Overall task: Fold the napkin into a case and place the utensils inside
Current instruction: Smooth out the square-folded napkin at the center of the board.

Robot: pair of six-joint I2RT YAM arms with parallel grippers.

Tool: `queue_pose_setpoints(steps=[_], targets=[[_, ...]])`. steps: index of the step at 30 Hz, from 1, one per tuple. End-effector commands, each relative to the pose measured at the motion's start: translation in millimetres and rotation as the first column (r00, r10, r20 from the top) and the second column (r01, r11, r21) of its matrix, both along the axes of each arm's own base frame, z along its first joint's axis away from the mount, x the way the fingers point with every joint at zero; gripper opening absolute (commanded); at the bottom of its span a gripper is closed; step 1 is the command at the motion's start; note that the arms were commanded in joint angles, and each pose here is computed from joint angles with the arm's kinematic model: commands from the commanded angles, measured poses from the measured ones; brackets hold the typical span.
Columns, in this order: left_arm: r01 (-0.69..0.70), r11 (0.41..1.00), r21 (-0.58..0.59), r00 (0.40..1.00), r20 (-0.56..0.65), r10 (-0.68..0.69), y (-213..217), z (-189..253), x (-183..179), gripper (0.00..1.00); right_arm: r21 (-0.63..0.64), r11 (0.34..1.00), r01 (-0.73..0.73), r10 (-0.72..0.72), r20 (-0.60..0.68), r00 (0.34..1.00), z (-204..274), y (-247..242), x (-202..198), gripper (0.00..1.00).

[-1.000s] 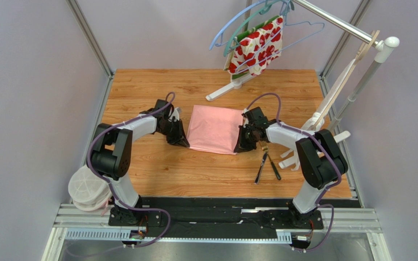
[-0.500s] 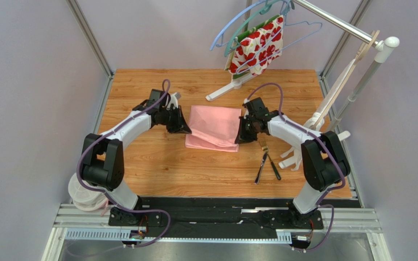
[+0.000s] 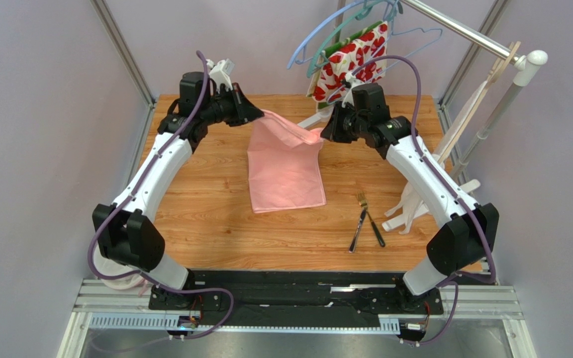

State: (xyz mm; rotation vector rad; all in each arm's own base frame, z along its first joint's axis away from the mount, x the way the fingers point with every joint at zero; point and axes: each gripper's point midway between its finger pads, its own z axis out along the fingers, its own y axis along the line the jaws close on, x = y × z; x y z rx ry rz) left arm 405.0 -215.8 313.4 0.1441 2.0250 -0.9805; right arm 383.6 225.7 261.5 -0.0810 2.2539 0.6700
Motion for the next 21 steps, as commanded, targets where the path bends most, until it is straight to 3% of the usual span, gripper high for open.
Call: queue_pose_setpoints(steps=[1,5,15,21], targets=[[-0.030,0.998,-0.057,0.999,0.015,0.031,5,8,29,0.00,-0.009,1.000,0.008,-0.008,0.063,0.998,12,5,32,0.00],[-0.035,0.995,-0.089,0.999,-0.001,0.035,6,1,51,0.00,-0.013,1.000,0.009,-0.008,0.073,0.997,19,9,53,0.00],[-0.009,0.985,-0.171,0.994,0.109,0.028,3,-1,95,0.00,-0.060,0.998,-0.029,0.040,0.194,0.980,1,28,126,0.00],[-0.037,0.980,-0.195,0.996,0.068,0.051,15,-23,118,0.00,-0.077,0.996,-0.052,0.068,0.216,0.974,-4,32,140,0.00]])
